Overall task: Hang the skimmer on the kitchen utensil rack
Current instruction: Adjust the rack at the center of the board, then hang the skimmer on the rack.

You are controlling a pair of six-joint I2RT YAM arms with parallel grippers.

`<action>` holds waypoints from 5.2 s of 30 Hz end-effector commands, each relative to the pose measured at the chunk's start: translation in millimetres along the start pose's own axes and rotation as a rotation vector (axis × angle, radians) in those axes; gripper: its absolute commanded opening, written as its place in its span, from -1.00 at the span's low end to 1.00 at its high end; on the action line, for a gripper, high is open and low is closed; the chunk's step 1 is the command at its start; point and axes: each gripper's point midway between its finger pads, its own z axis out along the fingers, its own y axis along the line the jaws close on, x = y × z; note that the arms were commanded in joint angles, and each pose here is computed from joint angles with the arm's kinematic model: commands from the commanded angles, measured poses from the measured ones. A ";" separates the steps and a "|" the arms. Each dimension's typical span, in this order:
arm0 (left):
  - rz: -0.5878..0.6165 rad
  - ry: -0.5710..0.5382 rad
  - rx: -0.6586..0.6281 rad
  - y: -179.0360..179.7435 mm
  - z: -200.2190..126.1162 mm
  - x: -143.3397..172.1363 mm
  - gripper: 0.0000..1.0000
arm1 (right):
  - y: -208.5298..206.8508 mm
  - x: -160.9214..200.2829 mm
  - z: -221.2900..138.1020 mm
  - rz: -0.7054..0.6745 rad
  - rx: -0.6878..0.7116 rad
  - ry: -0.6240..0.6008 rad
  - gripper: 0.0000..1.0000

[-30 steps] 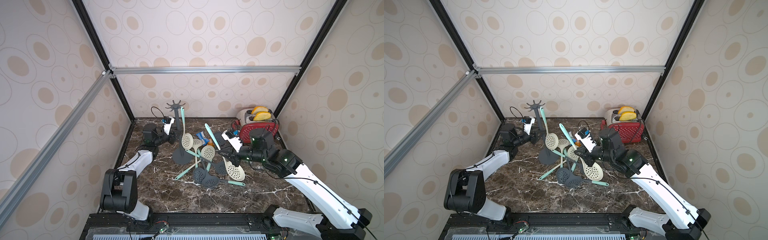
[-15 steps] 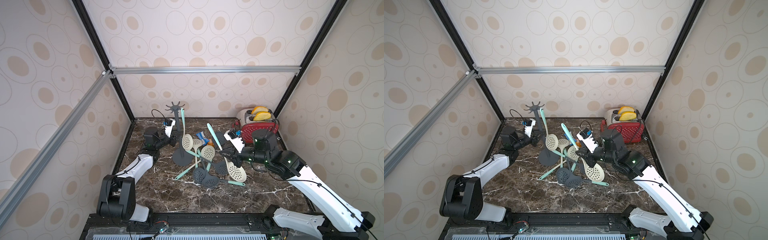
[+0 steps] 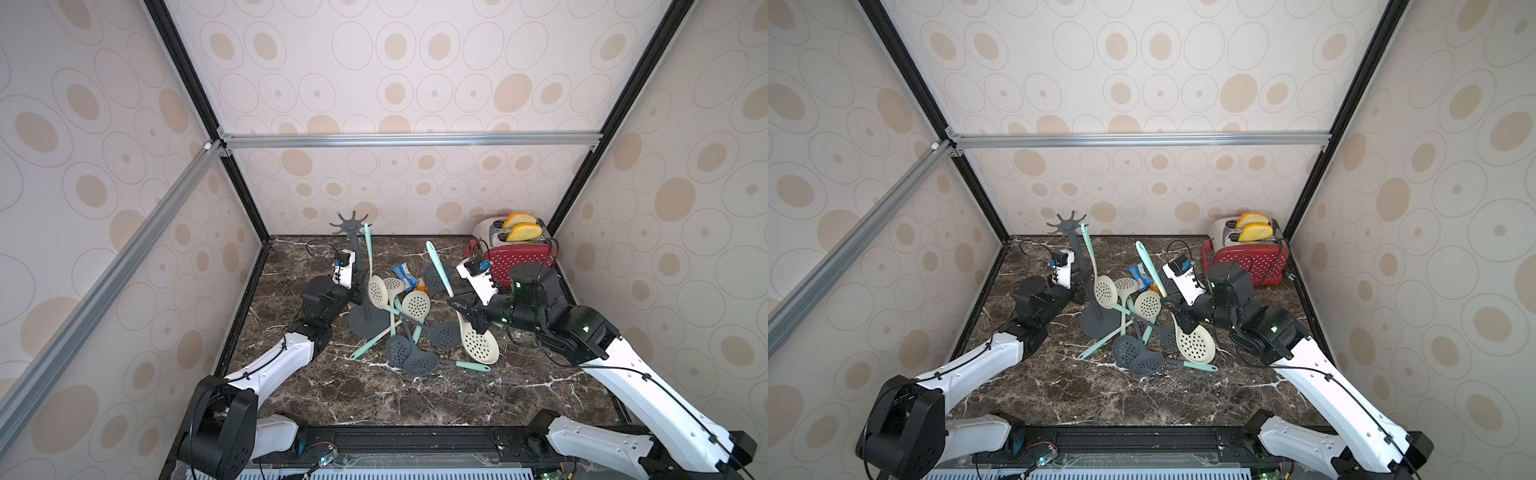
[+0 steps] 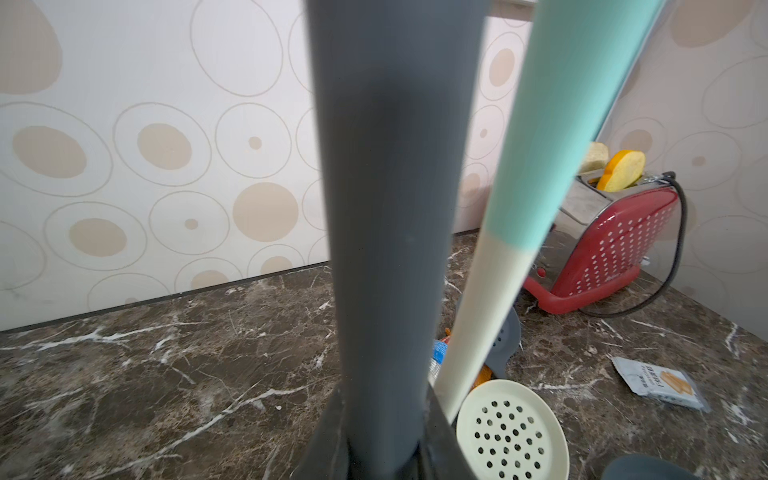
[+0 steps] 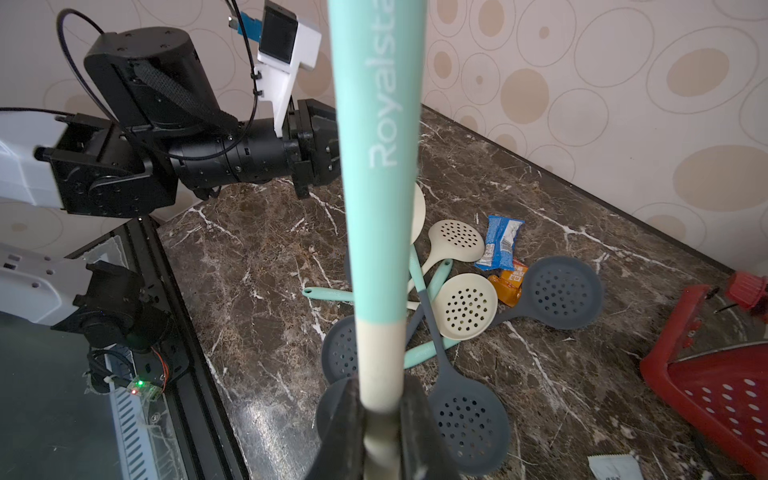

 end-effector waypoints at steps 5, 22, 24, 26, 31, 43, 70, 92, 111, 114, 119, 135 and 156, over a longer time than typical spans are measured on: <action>-0.021 -0.064 -0.117 8.1 -5.5 -13.4 -1.00 | 6.5 -23.7 24.2 -0.067 -0.057 -0.011 -1.00; -0.012 -0.026 -0.113 7.1 -2.7 -5.1 -1.00 | 10.7 -51.9 83.7 -0.220 0.099 0.150 -1.00; -0.012 -0.024 -0.112 7.3 -2.8 -4.4 -1.00 | 10.4 -54.1 86.5 -0.221 0.110 0.151 -1.00; -0.010 -0.022 -0.113 7.4 -3.1 -4.3 -1.00 | 11.0 -56.7 87.8 -0.221 0.114 0.149 -1.00; -0.007 -0.021 -0.112 6.9 -3.8 -4.9 -1.00 | 10.1 -60.5 91.7 -0.221 0.122 0.156 -1.00; -0.006 -0.013 -0.113 7.3 -2.9 -3.7 -1.00 | 16.2 -52.4 110.6 -0.224 0.086 0.219 -1.00; -0.008 -0.002 -0.129 9.6 -2.3 -3.3 -1.00 | 14.6 -63.8 99.0 -0.318 0.231 0.186 -1.00; -0.009 0.003 -0.138 11.6 -5.1 -1.2 -1.00 | 16.8 -66.1 102.3 -0.321 0.245 0.185 -1.00; -0.012 0.002 -0.142 12.5 -6.2 -1.0 -1.00 | -1.4 -60.2 115.1 -0.274 0.360 0.258 -1.00; -0.014 0.000 -0.144 12.7 -6.3 -1.5 -1.00 | -1.7 -58.8 116.9 -0.272 0.365 0.271 -1.00; -0.013 0.003 -0.144 12.6 -5.8 -0.9 -1.00 | 1.2 -55.4 123.2 -0.276 0.341 0.287 -1.00; 0.028 -0.020 -0.134 12.0 -21.1 -6.5 0.15 | 38.2 -73.7 117.1 -0.244 0.131 0.187 -0.30; 0.028 -0.022 0.352 10.6 -33.3 -43.6 0.14 | 89.3 -37.5 12.5 -0.090 -0.445 -0.008 0.26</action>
